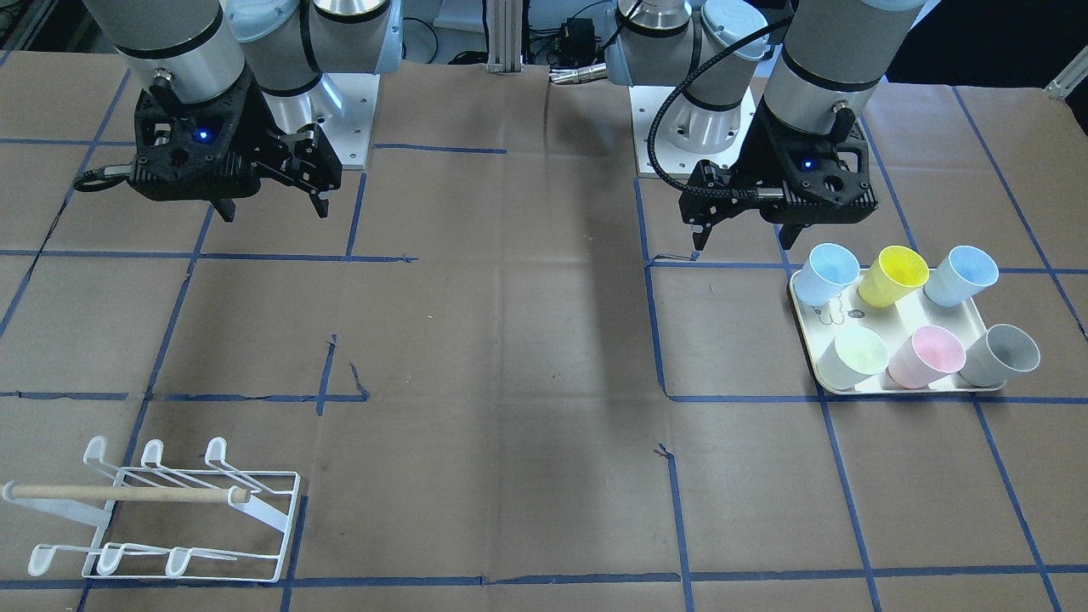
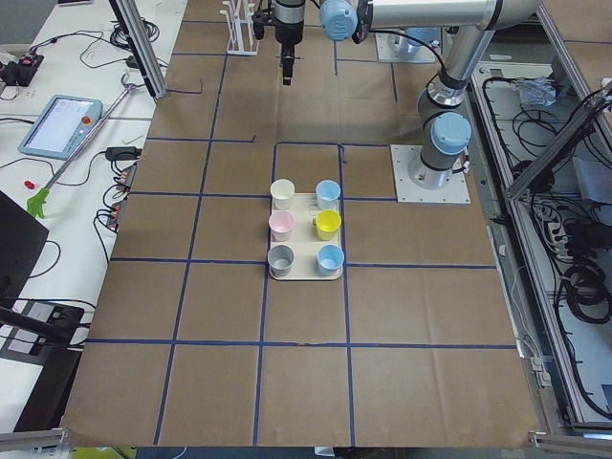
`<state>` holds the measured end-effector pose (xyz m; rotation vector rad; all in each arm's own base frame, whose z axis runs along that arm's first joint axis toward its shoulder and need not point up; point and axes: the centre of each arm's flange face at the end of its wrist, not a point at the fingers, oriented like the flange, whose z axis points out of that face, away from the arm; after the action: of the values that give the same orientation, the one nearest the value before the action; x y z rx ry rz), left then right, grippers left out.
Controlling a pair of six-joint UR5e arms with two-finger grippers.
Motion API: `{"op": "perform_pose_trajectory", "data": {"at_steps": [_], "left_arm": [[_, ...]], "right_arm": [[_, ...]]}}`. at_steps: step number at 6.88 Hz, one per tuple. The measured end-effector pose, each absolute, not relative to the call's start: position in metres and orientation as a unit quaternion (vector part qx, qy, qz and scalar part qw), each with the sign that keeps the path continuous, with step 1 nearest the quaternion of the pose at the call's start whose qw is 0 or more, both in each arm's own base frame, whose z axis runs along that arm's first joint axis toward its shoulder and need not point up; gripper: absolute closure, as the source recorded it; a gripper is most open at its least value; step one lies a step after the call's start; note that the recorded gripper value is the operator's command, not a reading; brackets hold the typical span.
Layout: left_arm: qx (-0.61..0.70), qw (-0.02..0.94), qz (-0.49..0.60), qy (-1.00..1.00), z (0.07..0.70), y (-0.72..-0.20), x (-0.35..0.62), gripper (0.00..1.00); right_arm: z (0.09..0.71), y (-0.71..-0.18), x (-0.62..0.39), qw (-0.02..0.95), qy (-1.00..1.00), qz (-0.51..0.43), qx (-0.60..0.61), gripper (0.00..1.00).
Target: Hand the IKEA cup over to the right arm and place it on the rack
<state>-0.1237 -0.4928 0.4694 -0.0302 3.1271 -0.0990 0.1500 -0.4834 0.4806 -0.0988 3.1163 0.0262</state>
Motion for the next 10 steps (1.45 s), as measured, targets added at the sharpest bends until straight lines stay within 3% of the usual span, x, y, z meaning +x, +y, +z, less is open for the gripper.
{"op": "perform_pose_trajectory", "data": {"at_steps": [10], "left_arm": [[-0.02,0.005,-0.029,0.999,0.466,-0.5,-0.098,0.0]], "right_arm": [[0.479,-0.484,0.152,0.015,0.999,0.009,-0.032,0.0]]}}
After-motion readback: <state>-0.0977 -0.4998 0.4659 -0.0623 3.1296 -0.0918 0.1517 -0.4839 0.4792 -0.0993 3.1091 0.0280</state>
